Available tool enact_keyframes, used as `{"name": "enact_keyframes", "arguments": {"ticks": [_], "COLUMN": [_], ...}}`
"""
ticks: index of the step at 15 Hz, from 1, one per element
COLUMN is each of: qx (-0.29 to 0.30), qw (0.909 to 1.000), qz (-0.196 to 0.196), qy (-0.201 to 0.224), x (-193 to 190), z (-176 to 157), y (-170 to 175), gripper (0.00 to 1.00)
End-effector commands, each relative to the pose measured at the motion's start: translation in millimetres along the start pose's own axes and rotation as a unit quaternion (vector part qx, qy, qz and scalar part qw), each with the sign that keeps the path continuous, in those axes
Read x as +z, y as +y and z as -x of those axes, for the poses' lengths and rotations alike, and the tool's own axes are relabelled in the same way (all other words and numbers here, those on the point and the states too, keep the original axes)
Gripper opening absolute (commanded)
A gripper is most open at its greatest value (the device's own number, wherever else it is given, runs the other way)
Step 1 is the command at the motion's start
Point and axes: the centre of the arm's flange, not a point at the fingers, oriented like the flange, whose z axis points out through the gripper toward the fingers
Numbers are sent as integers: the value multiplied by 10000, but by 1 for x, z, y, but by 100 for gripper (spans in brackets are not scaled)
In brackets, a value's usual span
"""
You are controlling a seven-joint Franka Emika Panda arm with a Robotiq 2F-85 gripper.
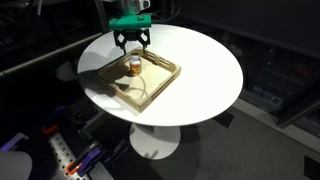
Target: Put the lid on the bottle
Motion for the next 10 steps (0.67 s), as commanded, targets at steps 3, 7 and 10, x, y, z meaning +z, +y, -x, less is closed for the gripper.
{"name": "enact_keyframes", "arguments": {"ticks": [3,7,10], "qx": [-66,110,529], "qw": [9999,9999,9986], "qz": [-59,-44,32], "qy": [70,-43,-26], "x": [-10,-18,-32], "z": [-4,-3,4], "y": [1,-6,-7], "gripper": [100,100,100]}}
